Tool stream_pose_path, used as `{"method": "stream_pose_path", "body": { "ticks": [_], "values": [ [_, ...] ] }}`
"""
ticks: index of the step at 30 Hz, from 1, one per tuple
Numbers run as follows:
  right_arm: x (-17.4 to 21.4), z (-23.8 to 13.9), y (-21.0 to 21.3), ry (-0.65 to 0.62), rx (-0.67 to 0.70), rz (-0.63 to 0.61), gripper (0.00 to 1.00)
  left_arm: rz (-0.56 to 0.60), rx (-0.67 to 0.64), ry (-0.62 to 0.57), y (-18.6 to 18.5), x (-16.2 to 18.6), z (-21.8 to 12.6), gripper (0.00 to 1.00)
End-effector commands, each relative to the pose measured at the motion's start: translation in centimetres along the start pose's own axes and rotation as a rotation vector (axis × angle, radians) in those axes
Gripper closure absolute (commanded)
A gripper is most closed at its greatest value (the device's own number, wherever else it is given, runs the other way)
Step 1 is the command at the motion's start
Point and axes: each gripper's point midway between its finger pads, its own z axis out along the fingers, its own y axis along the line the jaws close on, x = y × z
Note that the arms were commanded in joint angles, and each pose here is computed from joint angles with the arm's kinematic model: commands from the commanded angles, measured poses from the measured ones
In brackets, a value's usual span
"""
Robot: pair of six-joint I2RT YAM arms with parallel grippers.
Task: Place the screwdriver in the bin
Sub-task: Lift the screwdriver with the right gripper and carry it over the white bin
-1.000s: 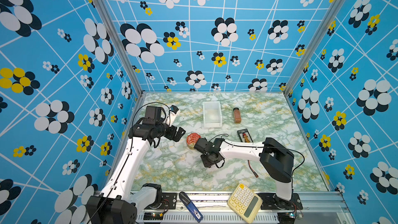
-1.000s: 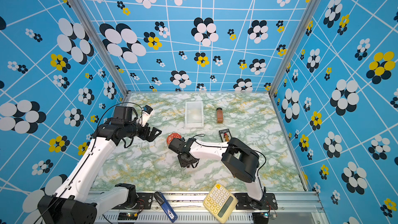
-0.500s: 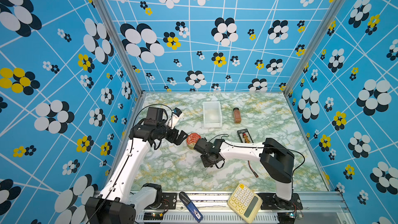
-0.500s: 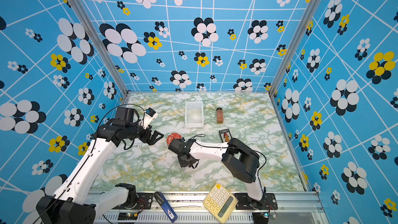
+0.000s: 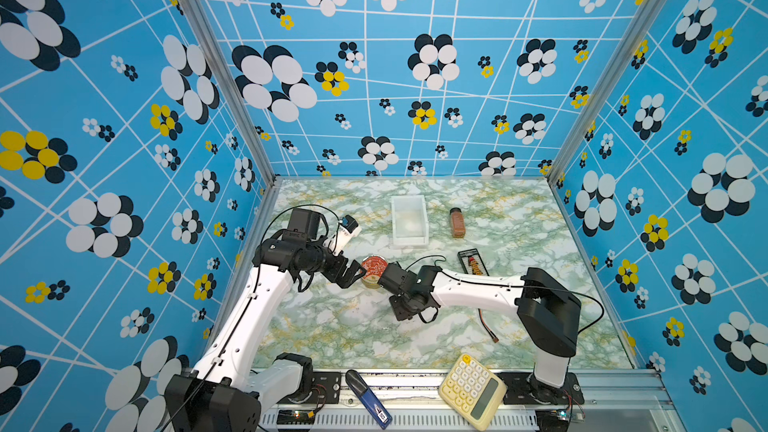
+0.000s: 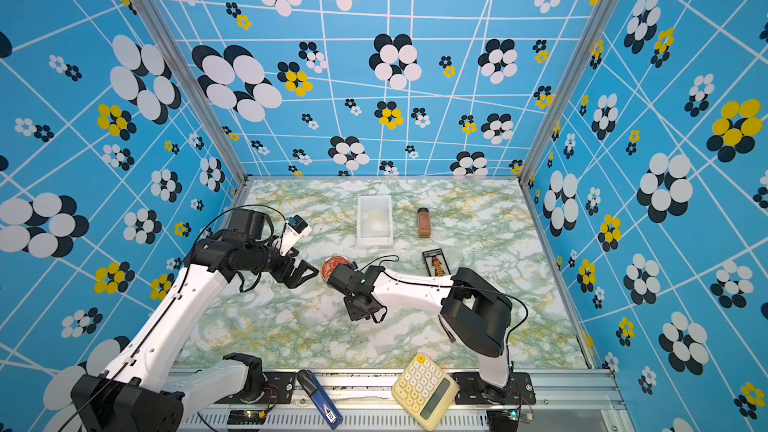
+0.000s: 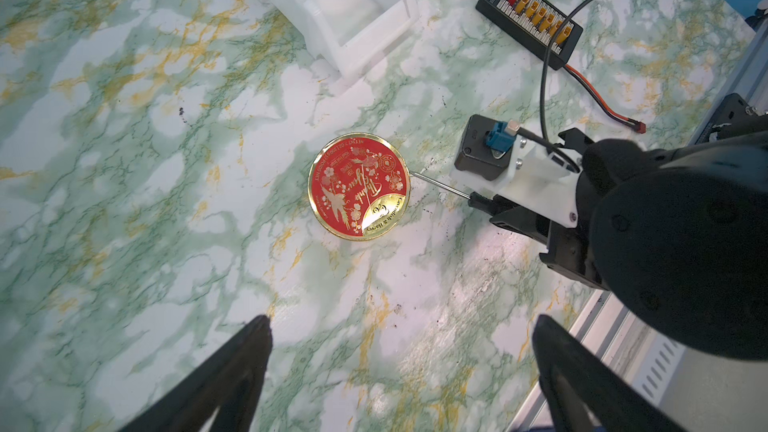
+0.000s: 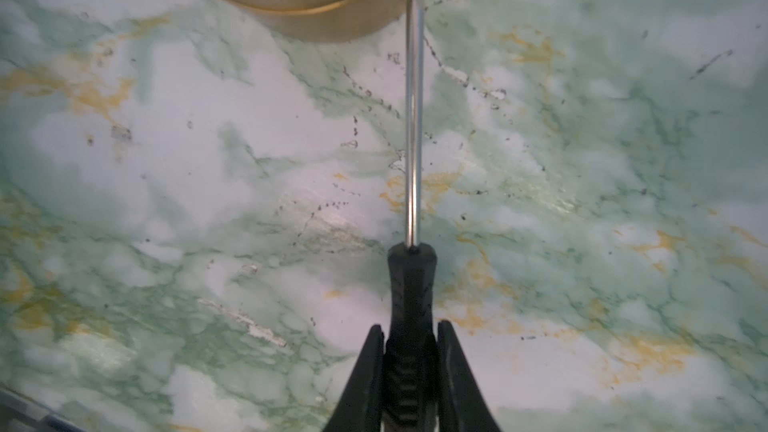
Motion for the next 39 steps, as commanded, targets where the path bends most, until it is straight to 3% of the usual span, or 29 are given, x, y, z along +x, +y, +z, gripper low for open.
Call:
{"method": "stream_pose_path", "body": {
  "ticks": [1,10,18,28,39],
  "values": [
    [0.7,-1.2,-1.3,0.037,-0.011,0.004,0.82,0.045,0.014,-0.006,-0.9,-0.1,-0.9,0.01],
    [-0.6,-3.8,-3.6,0.056,-0.037,0.023,0.82,0.052,0.022,-0.029,-1.2,-0.7,-1.4,0.01],
    [-7.1,-5.6,-7.0,0.002,-0.066,0.082,0.81,0.060,0.021,-0.052,-1.6,-1.5,-2.3,0.01],
    [-17.6,-3.6,-12.9,-0.080,-0.004,0.122,0.81,0.060,0.003,-0.041,-1.3,-1.0,-2.1,0.01],
    [-21.5,0.0,-15.0,-0.077,0.057,0.078,0.81,0.056,-0.007,-0.039,-1.1,-0.8,-2.1,0.01]
  ]
}}
